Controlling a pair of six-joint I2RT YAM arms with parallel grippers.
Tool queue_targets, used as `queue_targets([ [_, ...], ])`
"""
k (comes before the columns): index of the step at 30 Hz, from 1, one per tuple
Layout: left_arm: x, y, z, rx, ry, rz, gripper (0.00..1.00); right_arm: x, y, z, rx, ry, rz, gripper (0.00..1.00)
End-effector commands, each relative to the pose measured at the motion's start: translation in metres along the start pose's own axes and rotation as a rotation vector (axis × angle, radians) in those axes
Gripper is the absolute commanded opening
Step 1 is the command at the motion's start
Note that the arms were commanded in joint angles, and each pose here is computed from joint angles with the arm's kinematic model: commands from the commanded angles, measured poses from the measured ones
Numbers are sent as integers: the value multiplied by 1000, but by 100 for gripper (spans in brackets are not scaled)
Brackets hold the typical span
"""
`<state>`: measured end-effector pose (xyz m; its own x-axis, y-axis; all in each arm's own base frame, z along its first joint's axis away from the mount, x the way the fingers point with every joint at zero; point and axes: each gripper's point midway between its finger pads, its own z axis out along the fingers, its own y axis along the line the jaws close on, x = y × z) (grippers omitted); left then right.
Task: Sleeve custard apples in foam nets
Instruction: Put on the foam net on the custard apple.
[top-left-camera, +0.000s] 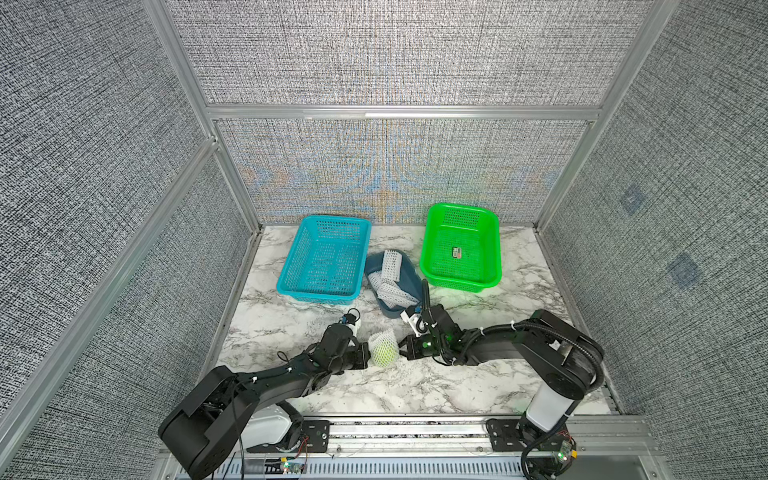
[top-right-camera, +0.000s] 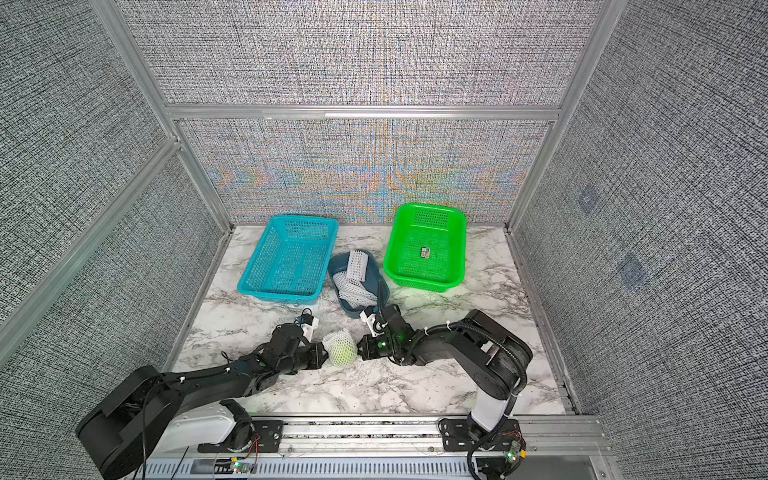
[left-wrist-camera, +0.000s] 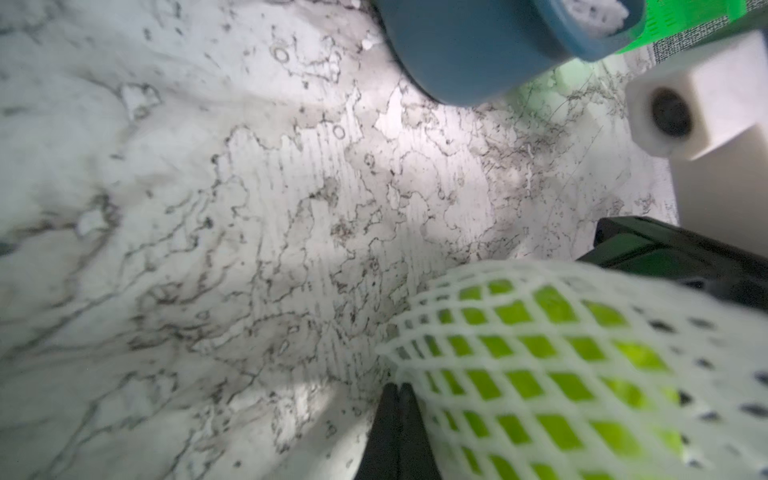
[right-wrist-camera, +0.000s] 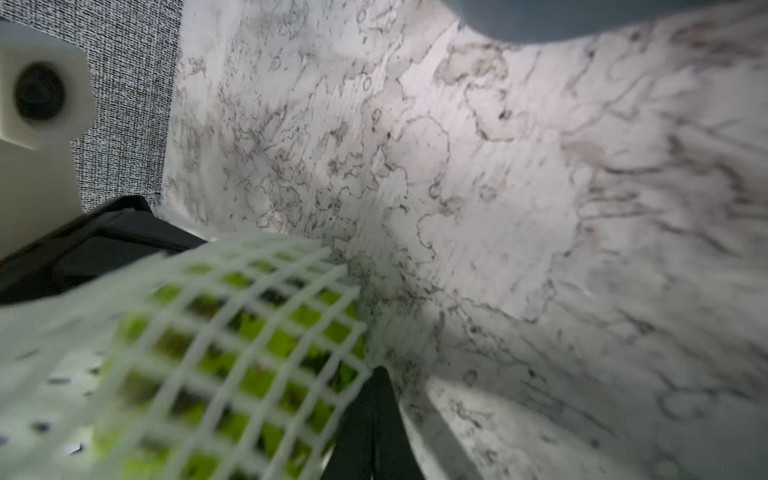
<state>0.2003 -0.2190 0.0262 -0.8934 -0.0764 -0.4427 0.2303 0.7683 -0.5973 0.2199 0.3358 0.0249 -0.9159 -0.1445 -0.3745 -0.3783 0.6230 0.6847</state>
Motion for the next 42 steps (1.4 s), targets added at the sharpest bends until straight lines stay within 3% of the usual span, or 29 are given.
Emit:
queue_targets([
  [1,-5,-9,1,40,-7,21,0,12,-9,0,57,53,-16,2],
  [6,-6,-12,2,48,-5,24,0,15,-11,-5,93,58,-33,4],
  [12,-4,-10,4,43,5,24,0,15,-18,-32,118,17,-44,17],
  [18,-1,-12,6,61,15,25,0,8,0,-55,20,-31,-54,35],
  [22,1,-10,5,59,21,25,0,2,22,-58,-98,-47,-46,41],
  [28,1,-12,5,66,23,35,0,-3,40,-48,-241,-53,6,45],
  [42,5,-8,8,70,26,22,0,6,50,-20,-338,4,38,48],
])
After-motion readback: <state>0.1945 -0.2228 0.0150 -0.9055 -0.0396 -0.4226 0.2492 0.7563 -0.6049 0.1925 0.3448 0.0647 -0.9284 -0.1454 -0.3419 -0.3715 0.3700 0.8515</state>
